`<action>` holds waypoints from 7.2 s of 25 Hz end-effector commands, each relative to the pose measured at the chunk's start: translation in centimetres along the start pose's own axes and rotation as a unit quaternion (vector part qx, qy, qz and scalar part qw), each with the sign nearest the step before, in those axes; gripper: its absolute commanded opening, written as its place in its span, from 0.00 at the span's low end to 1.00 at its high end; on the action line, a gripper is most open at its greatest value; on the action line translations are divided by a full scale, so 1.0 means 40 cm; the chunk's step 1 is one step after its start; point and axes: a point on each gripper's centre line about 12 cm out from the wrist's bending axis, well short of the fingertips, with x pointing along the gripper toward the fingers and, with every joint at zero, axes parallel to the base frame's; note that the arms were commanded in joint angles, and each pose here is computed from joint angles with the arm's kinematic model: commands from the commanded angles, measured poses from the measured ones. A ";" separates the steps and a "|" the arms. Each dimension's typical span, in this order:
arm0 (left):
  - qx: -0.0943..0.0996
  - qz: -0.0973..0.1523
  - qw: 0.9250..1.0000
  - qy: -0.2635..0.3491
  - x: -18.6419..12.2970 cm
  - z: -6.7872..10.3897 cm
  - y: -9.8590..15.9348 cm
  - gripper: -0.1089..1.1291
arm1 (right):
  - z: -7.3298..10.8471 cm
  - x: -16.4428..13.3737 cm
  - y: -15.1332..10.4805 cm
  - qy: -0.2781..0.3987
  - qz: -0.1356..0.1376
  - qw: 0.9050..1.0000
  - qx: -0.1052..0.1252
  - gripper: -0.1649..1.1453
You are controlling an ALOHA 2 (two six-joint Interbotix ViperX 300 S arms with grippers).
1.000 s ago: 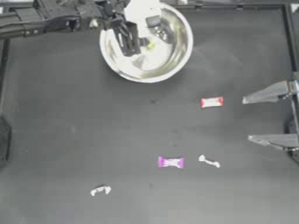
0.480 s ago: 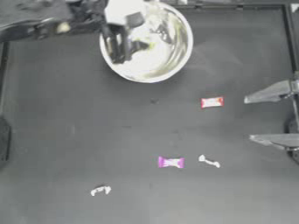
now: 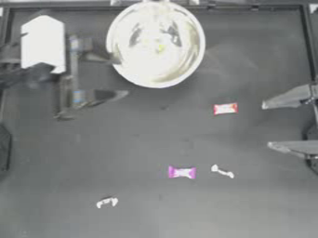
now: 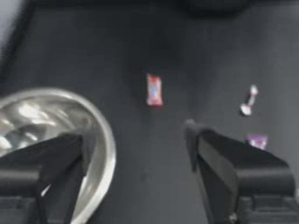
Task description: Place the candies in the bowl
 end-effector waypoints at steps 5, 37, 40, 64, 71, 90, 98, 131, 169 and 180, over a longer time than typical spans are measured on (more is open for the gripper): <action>-0.002 -0.012 0.998 -0.065 -0.090 -0.080 -0.056 0.83 | 0.026 0.006 -0.009 -0.003 -0.010 1.000 0.007 0.88; -0.032 -0.036 0.993 -0.109 -0.168 -0.192 -0.104 0.82 | 0.004 0.085 -0.208 0.398 -0.144 0.906 0.007 0.88; -0.034 -0.037 0.993 -0.107 -0.168 -0.193 -0.105 0.82 | -0.034 0.113 -0.230 0.447 -0.131 0.885 0.010 0.88; -0.051 -0.039 0.993 -0.095 -0.158 -0.203 -0.106 0.82 | -0.304 0.243 -0.304 0.569 -0.070 0.819 0.029 0.88; -0.053 -0.039 0.994 -0.093 -0.156 -0.206 -0.106 0.82 | -0.349 0.262 -0.298 0.586 -0.058 0.808 0.026 0.88; -0.059 -0.039 0.994 -0.088 -0.155 -0.215 -0.107 0.82 | -0.406 0.271 -0.262 0.620 -0.033 0.783 0.026 0.28; -0.064 -0.039 0.994 -0.082 -0.153 -0.229 -0.108 0.82 | -0.295 0.297 -0.251 0.566 -0.040 0.823 0.025 0.28; -0.064 -0.039 0.994 -0.082 -0.156 -0.232 -0.108 0.82 | -0.124 0.552 -0.632 0.321 -0.212 0.921 -0.061 0.27; -0.065 -0.042 0.993 -0.089 -0.175 -0.234 -0.108 0.82 | 0.064 0.346 -0.178 0.219 -0.081 0.972 -0.038 0.83; -0.060 -0.045 0.994 -0.081 -0.175 -0.236 -0.110 0.82 | 0.054 0.144 -0.079 0.147 -0.055 0.987 -0.025 0.83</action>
